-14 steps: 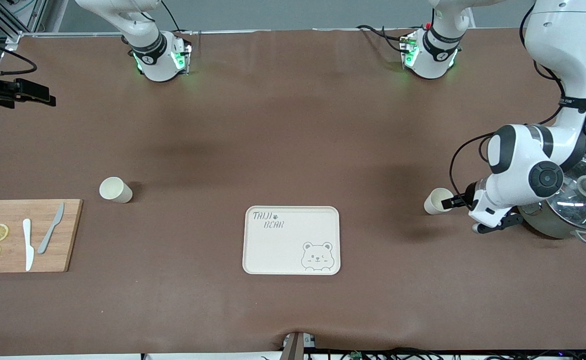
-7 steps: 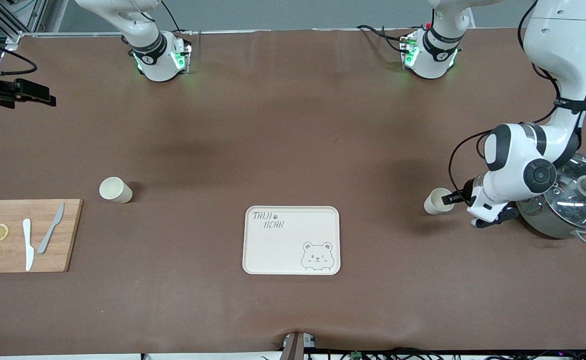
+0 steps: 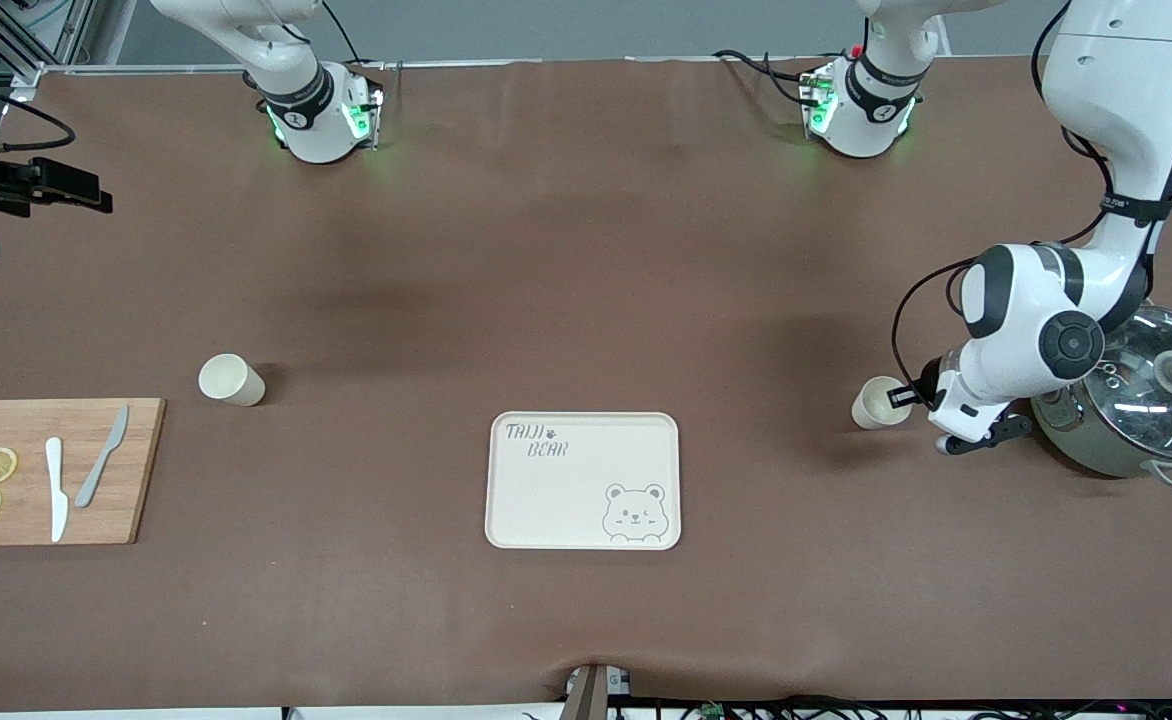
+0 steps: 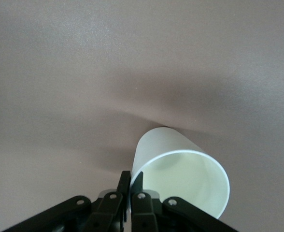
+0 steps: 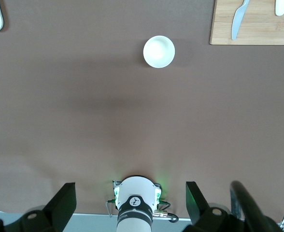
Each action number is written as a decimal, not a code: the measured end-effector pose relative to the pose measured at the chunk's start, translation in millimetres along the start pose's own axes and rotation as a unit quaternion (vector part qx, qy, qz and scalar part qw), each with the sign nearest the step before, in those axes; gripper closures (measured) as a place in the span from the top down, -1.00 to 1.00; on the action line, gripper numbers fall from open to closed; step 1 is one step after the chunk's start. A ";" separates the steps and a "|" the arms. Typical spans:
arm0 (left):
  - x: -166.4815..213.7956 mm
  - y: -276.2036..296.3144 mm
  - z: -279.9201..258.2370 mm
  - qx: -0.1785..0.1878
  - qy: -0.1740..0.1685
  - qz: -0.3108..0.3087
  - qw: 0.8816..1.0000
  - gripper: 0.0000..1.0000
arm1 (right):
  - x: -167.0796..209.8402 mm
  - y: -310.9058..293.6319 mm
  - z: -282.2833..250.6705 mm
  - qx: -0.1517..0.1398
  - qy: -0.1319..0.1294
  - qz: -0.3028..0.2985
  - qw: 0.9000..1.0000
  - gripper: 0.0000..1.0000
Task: Place white IKEA cup upright on tray with both arms
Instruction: 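Close the left gripper on the rim of the white cup, then carry the cup with the left gripper over the white tray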
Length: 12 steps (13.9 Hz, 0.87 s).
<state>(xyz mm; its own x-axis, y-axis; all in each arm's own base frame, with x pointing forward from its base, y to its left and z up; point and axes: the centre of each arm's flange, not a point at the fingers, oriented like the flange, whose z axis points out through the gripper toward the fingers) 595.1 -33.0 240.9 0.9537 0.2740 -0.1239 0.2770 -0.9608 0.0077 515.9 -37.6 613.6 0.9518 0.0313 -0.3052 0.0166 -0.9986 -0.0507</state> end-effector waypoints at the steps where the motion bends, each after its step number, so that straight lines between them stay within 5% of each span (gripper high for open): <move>1: 0.1 0.0 -0.1 0.000 0.000 0.000 1.000 -0.90 | 0.1 0.0 0.2 0.000 0.000 0.000 1.000 1.00; 7: -2.3 60.3 -44.4 -0.020 0.030 -0.002 0.999 -0.92 | 0.7 6.3 2.2 0.002 -0.002 0.007 1.000 1.00; 12: -14.0 148.0 -75.9 -0.020 0.021 -0.025 0.999 -0.92 | 3.9 13.9 3.8 0.004 0.001 0.014 1.000 1.00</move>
<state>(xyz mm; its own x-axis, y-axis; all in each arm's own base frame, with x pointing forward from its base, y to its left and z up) 631.6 -175.9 319.2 0.9425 0.3238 -0.0833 0.3279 -0.9438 0.0417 518.7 -51.3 608.1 0.9526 0.0032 -0.3041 -0.0124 -0.9987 -0.0491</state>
